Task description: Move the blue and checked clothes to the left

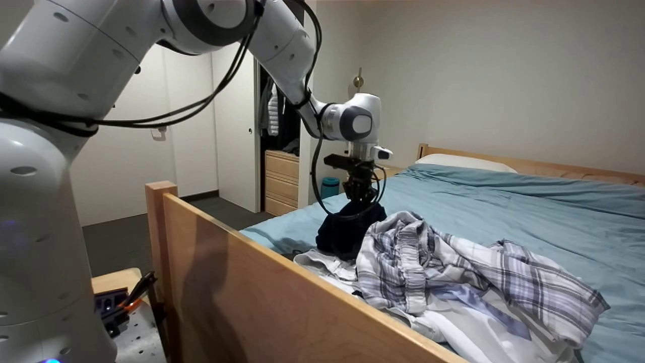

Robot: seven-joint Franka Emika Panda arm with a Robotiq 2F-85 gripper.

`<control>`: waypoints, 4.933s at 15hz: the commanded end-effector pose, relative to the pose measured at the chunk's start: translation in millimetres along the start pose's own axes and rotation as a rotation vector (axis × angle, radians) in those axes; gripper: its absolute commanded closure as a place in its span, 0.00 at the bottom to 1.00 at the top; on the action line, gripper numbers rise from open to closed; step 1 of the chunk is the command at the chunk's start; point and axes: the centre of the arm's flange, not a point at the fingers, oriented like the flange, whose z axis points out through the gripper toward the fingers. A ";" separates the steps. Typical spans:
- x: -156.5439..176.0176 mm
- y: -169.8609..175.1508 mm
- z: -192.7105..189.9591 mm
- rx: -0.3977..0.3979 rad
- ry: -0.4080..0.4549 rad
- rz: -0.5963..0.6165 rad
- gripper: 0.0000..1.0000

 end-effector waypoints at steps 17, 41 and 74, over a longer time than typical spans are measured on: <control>-70.0 -276.5 -148.9 -0.162 -0.082 -0.987 0.92; 7.9 -222.8 -28.3 -0.156 -0.186 -1.258 0.92; -11.0 -124.5 -93.4 0.161 -0.130 -0.598 0.00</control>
